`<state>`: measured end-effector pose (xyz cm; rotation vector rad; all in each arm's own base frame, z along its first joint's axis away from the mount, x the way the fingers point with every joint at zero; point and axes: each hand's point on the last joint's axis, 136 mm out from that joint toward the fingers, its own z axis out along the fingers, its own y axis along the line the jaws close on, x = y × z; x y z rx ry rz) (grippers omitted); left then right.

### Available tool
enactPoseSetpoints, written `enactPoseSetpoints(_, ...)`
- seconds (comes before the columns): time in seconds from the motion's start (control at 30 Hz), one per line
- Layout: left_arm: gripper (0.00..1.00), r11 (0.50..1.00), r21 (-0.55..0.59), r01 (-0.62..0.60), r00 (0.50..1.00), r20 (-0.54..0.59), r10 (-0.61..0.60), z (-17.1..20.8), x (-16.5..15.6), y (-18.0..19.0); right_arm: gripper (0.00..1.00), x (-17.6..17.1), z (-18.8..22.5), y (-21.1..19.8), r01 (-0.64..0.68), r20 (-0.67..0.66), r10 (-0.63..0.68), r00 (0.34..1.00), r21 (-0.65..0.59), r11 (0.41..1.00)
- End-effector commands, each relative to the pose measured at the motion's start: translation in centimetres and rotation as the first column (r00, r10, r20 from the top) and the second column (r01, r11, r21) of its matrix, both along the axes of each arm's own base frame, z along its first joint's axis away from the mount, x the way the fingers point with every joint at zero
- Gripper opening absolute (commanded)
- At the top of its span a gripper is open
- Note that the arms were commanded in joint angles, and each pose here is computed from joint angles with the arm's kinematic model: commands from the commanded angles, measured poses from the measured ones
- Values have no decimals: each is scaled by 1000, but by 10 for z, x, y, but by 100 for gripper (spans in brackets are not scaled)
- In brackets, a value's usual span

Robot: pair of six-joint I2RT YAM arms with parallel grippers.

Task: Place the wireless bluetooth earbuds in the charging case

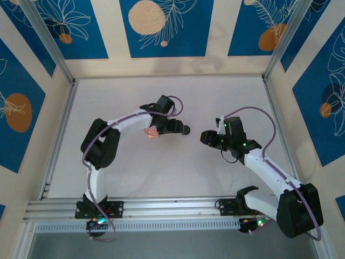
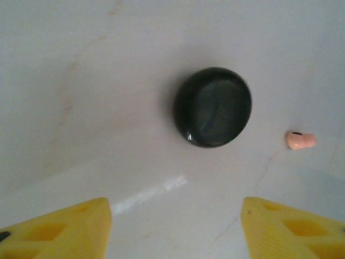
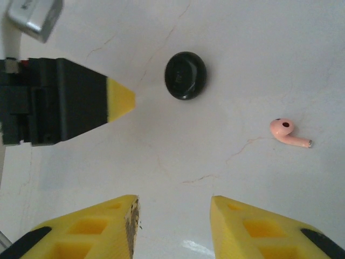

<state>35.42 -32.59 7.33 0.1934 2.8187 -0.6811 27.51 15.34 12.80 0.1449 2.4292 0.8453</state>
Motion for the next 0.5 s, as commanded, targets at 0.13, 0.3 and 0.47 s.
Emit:
enactPoseSetpoints(0.13, 89, 913, 303, -271, 962, 125, 244, 27, 11, 77, 41, 5, 4, 8, -37, 23, 36, 999, 33, 999)
enactPoseSetpoints(0.3, 91, 864, 423, -273, 962, 143, 234, 24, 21, 90, 44, 8, 6, 9, -46, 34, 44, 998, 41, 998)
enactPoseSetpoints(0.47, 94, 825, 514, -235, 971, 94, 218, 7, 22, 94, 44, 7, 8, 10, -59, 36, 57, 998, 54, 997)
